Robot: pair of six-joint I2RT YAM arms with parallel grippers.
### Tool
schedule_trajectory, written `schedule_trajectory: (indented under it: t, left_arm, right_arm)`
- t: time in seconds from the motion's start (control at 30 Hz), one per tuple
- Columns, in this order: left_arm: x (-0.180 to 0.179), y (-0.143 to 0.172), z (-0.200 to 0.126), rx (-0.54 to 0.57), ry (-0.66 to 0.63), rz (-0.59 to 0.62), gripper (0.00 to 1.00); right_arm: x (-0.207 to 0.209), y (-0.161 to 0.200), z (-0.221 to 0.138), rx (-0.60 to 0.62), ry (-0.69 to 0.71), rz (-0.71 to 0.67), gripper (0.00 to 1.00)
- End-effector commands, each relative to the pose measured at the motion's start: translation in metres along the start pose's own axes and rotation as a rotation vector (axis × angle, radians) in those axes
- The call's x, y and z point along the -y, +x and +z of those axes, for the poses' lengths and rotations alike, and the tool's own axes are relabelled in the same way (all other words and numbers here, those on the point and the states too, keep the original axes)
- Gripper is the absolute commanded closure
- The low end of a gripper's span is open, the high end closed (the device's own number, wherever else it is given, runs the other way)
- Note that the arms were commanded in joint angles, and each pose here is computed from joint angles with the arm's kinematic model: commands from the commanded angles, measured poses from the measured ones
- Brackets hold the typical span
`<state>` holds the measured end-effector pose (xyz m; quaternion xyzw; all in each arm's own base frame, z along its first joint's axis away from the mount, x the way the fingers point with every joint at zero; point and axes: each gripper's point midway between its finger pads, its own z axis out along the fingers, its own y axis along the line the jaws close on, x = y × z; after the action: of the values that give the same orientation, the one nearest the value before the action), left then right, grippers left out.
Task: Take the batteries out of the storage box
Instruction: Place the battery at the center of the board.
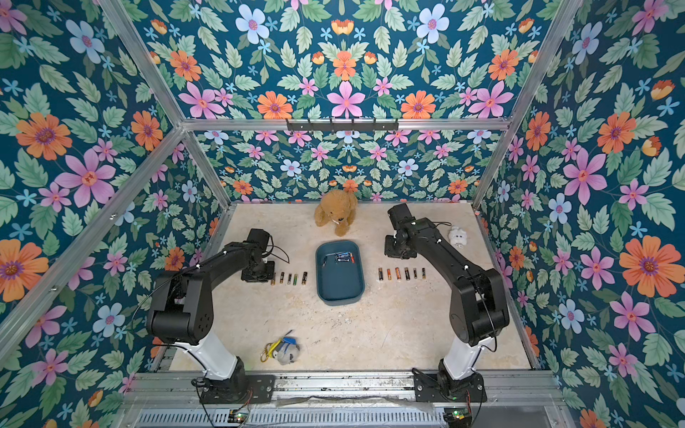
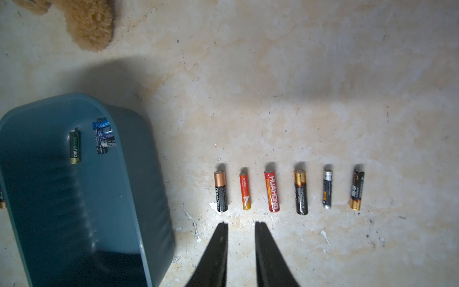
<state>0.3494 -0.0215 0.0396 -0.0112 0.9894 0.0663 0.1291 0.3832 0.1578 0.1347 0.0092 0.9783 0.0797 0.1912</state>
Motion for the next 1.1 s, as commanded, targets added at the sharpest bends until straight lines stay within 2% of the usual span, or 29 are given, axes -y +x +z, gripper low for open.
schedule_trajectory:
  t: [0.0,0.7,1.07]
  left_arm:
    - [0.0,-0.002,0.003,0.002,0.005,0.016,0.86]
    - [0.002,0.006,0.021,-0.041,0.01,0.027,0.85]
    - [0.003,0.007,0.021,-0.044,0.018,0.025,0.81]
  right_arm:
    - [0.002,0.001,0.0,-0.005,0.016,0.009,0.75]
    - [0.002,0.001,0.0,-0.012,0.026,0.005,0.75]
    - [0.001,0.001,-0.002,-0.009,0.025,0.003,0.75]
